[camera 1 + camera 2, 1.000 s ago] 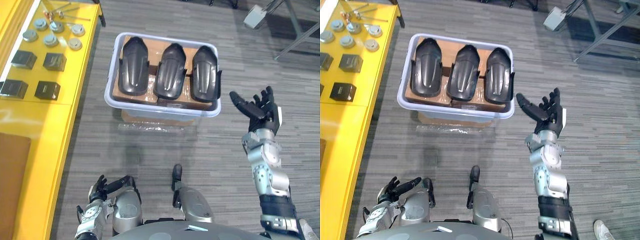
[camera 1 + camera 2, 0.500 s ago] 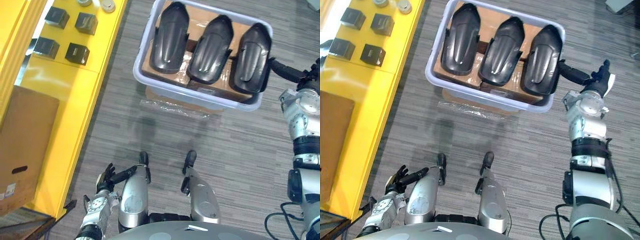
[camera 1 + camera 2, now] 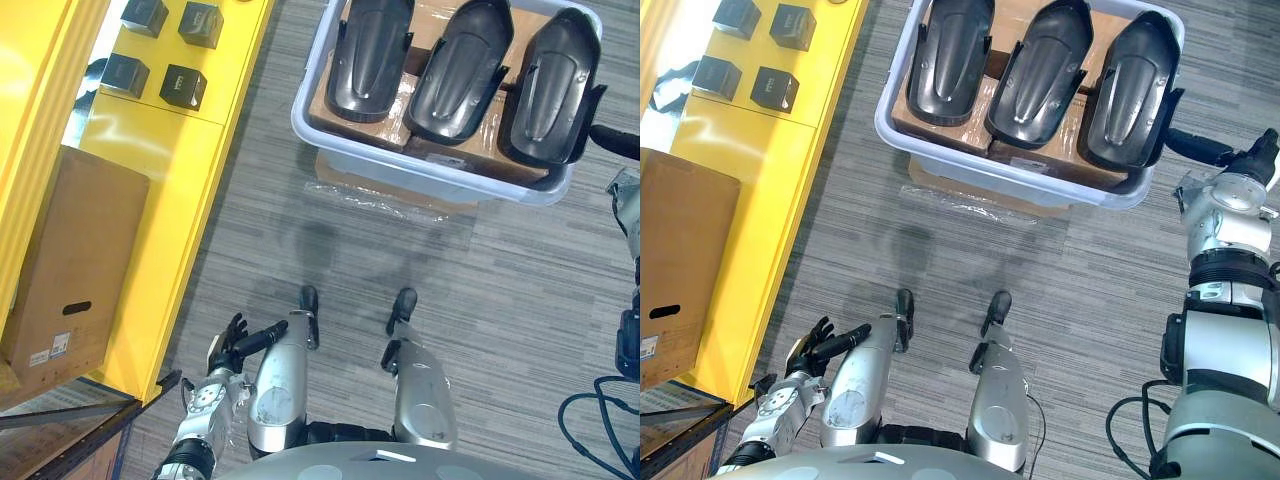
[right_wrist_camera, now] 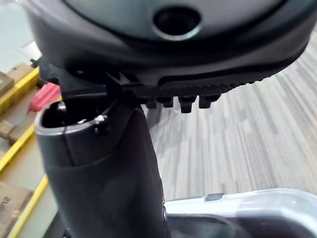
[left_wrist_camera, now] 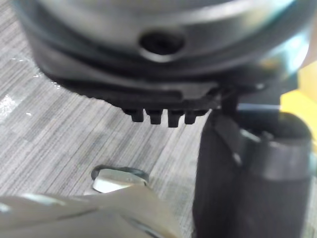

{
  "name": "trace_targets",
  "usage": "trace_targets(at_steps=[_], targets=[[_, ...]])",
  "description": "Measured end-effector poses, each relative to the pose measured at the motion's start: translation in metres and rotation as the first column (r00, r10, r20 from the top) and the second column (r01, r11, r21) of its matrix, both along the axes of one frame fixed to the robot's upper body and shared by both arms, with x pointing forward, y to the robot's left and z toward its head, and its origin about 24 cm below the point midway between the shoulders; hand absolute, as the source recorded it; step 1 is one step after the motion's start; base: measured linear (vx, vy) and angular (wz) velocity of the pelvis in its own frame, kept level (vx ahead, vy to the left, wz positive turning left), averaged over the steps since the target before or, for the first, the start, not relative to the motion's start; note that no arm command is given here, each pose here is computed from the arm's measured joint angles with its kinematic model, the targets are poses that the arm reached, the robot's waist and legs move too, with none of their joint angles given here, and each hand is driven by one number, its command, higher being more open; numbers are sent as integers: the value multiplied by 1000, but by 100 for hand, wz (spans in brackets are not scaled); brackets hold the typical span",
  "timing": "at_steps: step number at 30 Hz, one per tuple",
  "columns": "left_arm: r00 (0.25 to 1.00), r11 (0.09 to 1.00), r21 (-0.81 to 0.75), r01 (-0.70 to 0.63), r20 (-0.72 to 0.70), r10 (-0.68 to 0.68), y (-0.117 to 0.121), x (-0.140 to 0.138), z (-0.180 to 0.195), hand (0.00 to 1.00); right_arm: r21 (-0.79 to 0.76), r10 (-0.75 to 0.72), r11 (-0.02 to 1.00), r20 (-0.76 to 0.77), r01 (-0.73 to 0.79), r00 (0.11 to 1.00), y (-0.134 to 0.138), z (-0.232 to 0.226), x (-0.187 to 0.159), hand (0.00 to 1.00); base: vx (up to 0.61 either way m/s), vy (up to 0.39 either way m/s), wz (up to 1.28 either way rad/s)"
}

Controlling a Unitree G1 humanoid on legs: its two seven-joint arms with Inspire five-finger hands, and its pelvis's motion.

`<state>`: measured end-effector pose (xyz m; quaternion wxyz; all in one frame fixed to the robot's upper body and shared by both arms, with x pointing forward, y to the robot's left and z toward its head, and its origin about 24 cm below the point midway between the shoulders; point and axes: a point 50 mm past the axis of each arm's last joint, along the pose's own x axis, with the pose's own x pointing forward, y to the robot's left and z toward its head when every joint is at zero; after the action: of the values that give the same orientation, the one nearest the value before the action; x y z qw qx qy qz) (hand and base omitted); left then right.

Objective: Walk over and take three plastic housings, then place them on the shelf

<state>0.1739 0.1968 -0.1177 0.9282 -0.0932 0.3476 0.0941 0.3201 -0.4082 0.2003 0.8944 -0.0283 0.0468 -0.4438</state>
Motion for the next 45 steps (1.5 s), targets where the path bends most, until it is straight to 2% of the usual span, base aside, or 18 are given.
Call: trace_targets(at_steps=[8,20,25,32,39,45], targets=[[1000,1000,-22,2,2,-1,-3,1,0,100,56,-15,998,-68,19,998,-6,-11,-4,100,-28,-3,3],[1000,999,-42,18,18,-17,-10,3,0,100,68,-29,997,-59,33,998,-17,-5,-10,100,-44,12,5],[999,999,-40,25,32,-23,-11,4,1,100,-29,-14,1000,-36,13,999,-14,3,-6,100,0,0,0],[999,999,-41,30,37,-28,-11,4,1,100,-262,57,964,78,-35,995,4,46,3,100,0,0,0],[999,999,-41,31,39,-30,-11,5,2,100,-336,95,941,129,-46,987,10,69,1,100,-4,3,0],[999,999,-41,30,39,-29,-11,5,2,100,-306,104,949,98,-70,990,9,64,2,100,-37,6,-4]])
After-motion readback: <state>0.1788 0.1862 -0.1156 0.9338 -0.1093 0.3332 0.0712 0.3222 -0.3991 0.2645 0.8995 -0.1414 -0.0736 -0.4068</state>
